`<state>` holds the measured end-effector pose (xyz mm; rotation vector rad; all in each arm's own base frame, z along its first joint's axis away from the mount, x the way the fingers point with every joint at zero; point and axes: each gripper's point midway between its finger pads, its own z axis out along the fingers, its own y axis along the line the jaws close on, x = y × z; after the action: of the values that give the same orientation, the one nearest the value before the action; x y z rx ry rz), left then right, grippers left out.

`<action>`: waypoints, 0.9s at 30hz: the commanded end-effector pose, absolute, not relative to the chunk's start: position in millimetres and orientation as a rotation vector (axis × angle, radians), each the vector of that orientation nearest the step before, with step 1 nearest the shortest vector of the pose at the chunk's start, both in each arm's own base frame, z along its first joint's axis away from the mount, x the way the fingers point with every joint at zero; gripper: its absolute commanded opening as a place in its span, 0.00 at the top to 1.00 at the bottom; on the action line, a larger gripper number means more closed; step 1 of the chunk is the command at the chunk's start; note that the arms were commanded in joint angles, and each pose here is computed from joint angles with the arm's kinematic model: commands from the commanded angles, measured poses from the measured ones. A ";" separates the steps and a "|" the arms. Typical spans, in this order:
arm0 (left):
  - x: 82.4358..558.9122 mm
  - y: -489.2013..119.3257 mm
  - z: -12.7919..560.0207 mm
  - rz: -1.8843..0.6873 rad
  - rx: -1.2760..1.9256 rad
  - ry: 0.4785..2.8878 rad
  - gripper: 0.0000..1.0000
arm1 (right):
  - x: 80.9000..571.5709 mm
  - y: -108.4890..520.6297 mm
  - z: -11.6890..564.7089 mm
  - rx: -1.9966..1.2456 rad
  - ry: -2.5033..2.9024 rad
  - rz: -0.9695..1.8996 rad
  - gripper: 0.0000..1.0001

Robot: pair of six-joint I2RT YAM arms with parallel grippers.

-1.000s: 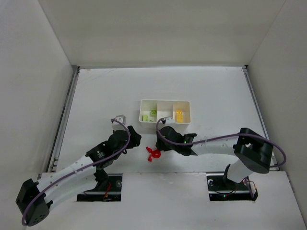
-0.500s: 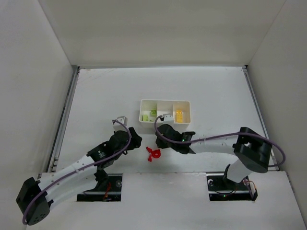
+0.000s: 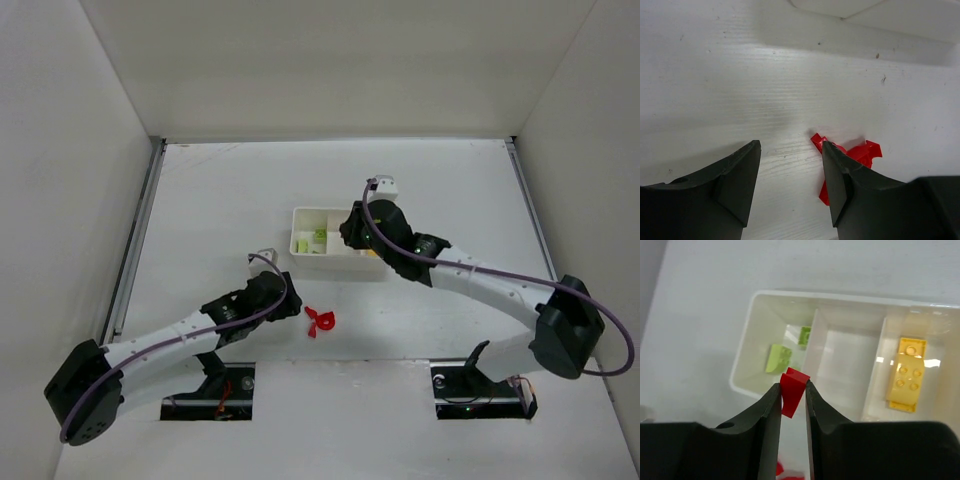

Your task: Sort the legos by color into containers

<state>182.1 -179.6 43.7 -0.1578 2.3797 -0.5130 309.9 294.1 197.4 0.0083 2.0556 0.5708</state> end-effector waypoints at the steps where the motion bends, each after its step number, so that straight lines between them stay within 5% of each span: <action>1: 192.3 -193.0 63.9 -0.575 -0.273 2.334 0.50 | 335.6 291.4 195.0 -0.023 2.043 0.495 0.75; 8: 193.6 -204.9 60.5 -0.544 -0.237 2.353 0.49 | 351.6 289.8 196.5 -0.012 2.028 0.486 0.48; 27: 188.5 -226.2 43.0 -0.358 -0.267 2.448 0.55 | 250.9 262.2 176.4 -0.054 2.033 0.639 0.46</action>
<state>180.7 -234.6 35.6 -0.0858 2.4759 -0.4330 255.2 258.8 170.2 -0.0849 2.0590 0.5868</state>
